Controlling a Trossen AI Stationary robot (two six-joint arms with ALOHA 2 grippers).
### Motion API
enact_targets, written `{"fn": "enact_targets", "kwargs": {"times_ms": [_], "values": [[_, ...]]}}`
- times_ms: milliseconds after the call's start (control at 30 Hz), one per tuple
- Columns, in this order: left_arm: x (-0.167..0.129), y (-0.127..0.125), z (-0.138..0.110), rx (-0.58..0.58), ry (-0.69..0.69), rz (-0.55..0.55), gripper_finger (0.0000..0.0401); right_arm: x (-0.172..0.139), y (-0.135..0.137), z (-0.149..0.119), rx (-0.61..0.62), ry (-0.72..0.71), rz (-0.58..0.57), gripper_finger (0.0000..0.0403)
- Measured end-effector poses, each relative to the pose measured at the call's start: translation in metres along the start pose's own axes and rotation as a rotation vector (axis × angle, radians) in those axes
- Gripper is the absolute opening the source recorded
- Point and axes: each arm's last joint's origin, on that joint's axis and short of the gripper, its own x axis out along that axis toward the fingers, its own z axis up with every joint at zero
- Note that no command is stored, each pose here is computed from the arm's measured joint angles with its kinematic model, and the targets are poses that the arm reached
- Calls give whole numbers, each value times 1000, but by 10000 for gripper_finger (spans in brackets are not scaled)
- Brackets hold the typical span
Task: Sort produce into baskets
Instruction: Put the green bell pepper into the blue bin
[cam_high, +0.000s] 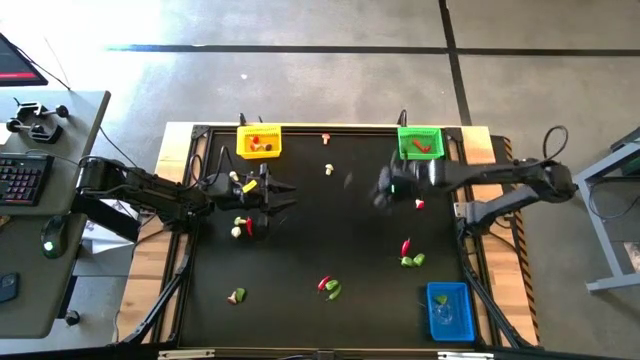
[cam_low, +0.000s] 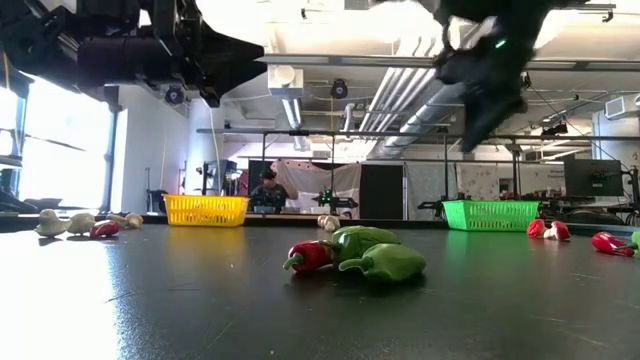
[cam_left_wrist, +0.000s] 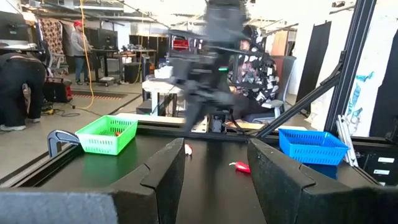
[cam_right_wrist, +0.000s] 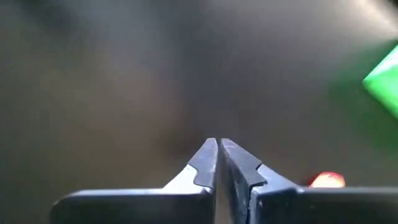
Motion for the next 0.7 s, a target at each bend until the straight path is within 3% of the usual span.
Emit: {"fn": "enact_targets", "kwargs": {"times_ms": [333,700], "values": [[0,0,-5,0,53,3,163,-36,63,-80,-64,96,162,38],[0,0,-5,-1,52,3,163,-15,90,-118,-210,329,105,173]]}}
